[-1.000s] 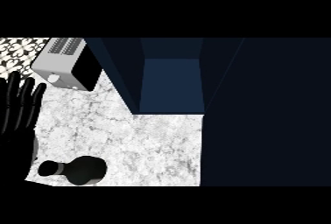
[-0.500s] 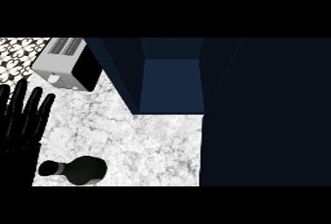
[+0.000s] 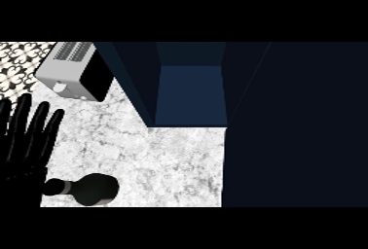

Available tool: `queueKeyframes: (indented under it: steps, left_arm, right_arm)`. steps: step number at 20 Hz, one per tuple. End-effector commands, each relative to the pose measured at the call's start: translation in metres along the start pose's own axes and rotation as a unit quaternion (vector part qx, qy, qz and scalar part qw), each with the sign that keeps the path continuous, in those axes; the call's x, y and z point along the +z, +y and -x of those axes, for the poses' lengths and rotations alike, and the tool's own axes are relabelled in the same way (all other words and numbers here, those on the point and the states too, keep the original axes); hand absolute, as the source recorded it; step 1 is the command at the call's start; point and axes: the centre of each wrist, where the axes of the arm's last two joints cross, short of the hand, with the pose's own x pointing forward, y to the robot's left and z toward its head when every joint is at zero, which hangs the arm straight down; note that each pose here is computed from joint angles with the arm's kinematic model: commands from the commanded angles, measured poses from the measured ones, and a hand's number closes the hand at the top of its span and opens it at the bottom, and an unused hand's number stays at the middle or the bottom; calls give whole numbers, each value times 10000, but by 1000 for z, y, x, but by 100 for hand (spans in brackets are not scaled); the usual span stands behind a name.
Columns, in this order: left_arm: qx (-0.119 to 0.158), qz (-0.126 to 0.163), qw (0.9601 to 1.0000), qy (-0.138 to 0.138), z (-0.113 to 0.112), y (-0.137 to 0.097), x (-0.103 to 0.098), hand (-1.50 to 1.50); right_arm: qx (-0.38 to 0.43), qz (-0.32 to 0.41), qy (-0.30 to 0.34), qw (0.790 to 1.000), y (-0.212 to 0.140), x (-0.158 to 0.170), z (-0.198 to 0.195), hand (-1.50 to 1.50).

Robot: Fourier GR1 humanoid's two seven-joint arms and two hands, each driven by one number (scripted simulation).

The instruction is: Pick up the wine, place it into the cabinet and close the cabinet

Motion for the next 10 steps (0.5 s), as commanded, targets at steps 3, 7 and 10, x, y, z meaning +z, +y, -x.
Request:
queueKeyframes:
  steps: [3, 7, 10]
  left_arm:
    - [-45, -26, 10000, 5, -4, -8, -5, -150]
    - [-54, -40, 10000, 10, -11, -10, 15, -150]
    - [-152, -197, 9997, 83, -10, -6, 18, -150]
  right_arm:
    - [-56, 41, 5, 10000, -4, -1, -7, -150]
    - [-53, -34, 60, 10000, 0, -3, -13, -150]
    - [-75, -77, 80, 9999, -2, 1, -12, -150]
